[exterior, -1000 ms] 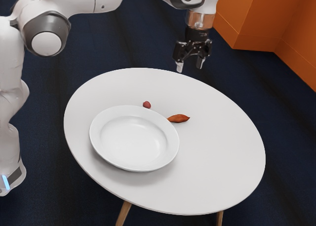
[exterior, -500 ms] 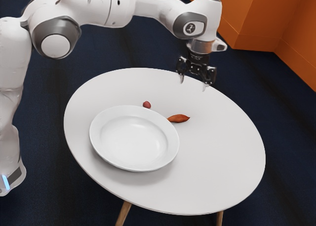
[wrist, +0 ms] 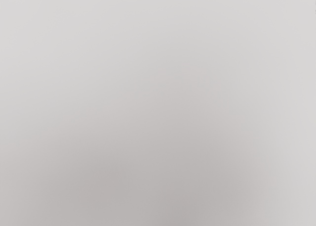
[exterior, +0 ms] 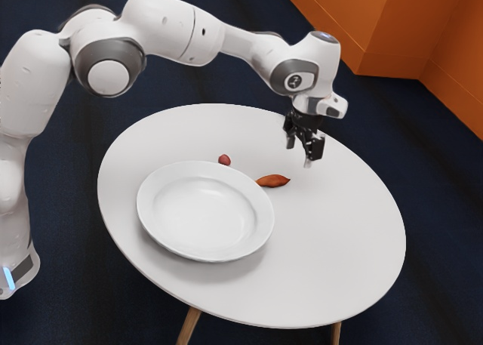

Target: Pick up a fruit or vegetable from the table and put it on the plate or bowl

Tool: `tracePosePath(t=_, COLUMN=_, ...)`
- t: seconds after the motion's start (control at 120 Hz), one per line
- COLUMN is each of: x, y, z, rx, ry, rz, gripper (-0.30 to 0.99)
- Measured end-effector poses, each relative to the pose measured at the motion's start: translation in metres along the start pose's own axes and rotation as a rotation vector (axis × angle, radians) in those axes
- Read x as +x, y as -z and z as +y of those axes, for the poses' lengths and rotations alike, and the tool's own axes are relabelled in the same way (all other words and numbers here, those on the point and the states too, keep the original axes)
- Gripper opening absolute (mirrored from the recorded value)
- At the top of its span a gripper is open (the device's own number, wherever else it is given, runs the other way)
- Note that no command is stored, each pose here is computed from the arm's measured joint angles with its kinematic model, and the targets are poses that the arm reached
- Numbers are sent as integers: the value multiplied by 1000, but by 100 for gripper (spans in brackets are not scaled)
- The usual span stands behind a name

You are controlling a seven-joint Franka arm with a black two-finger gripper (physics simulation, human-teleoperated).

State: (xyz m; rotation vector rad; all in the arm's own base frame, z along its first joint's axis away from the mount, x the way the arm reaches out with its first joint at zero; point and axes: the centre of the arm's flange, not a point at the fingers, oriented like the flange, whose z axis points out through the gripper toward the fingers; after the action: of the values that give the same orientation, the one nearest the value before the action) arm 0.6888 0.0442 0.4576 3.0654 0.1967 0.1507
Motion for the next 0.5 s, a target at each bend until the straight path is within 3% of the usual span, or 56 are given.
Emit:
tracePosePath(t=0.217, x=7, y=-28, z=-18, rx=-13, ry=-113, rz=-9, gripper=67)
tracePosePath(t=0.5, x=-22, y=-1, z=-2, rx=-4, ry=-232, rz=51, gripper=65)
